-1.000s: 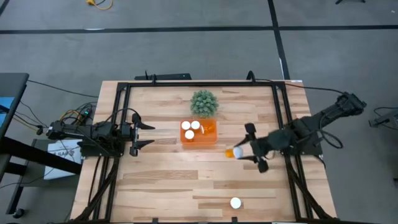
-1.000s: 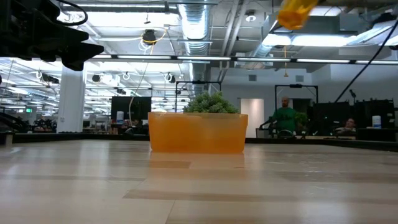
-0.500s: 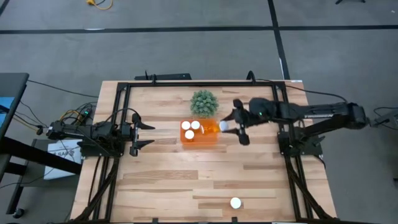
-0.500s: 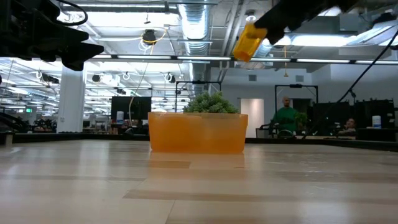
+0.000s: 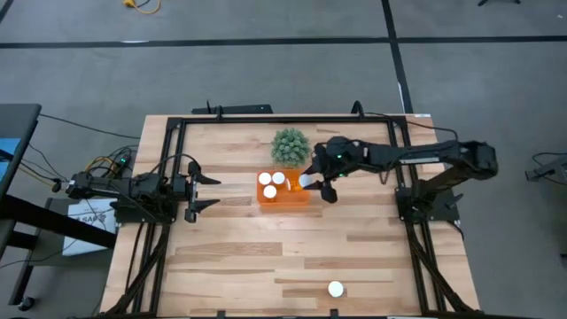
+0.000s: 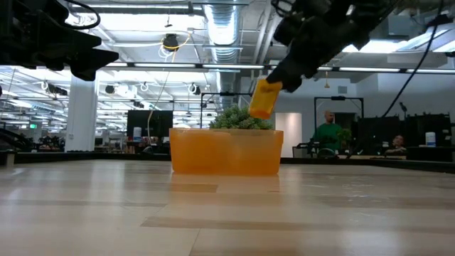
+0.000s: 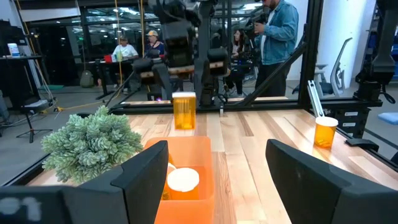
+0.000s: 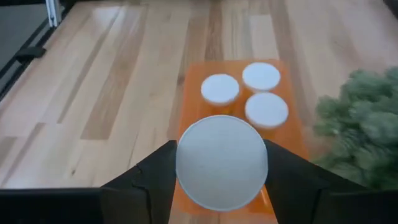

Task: Pick and place pill bottles into a basket
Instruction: Put the orange pill bottle into the orange bin

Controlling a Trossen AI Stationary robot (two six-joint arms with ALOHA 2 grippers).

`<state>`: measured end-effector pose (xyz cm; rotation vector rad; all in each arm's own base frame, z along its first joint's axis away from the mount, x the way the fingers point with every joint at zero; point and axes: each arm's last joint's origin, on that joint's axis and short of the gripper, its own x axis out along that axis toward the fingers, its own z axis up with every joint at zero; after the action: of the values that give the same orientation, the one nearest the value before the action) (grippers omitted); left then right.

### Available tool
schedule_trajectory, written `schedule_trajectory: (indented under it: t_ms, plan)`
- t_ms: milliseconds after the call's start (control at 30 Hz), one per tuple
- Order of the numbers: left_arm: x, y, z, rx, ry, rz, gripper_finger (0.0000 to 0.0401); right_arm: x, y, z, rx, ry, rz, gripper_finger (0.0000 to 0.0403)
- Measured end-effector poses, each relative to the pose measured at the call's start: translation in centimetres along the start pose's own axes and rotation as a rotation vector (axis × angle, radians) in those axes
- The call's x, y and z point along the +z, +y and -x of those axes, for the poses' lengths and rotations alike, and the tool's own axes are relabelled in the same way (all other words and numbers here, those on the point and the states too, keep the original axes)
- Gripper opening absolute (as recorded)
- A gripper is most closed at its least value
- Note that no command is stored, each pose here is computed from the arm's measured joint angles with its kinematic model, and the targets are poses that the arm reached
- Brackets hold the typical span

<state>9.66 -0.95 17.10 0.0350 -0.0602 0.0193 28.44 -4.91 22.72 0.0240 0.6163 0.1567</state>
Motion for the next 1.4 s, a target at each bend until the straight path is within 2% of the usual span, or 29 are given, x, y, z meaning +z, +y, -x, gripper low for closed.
schedule_trajectory:
  t_ms: [233, 500, 700, 1000, 1200, 1400]
  plan:
    - [0.0, 0.0, 0.0, 0.000, 0.000, 0.000, 0.0261, -1.1, -0.4, -2.5, 0.014, 0.046, -0.028, 0.0218]
    - [0.0, 0.0, 0.0, 0.000, 0.000, 0.000, 0.0261, -1.5, -0.1, -3.0, 0.054, 0.072, -0.050, 0.0194]
    - [0.0, 0.0, 0.0, 0.000, 0.000, 0.000, 0.0261, -2.0, -0.1, -3.1, 0.053, 0.121, -0.074, 0.0221]
    - [0.0, 0.0, 0.0, 0.000, 0.000, 0.000, 0.0261, -3.5, -0.4, -4.8, 0.062, 0.200, -0.092, 0.0194]
    - [0.0, 0.0, 0.0, 0.000, 0.000, 0.000, 0.0261, -3.9, -0.6, -5.5, 0.063, 0.204, -0.093, 0.0242]
    - [0.0, 0.0, 0.0, 0.000, 0.000, 0.000, 0.0261, -3.6, -0.6, -5.6, 0.061, 0.173, -0.070, 0.0251]
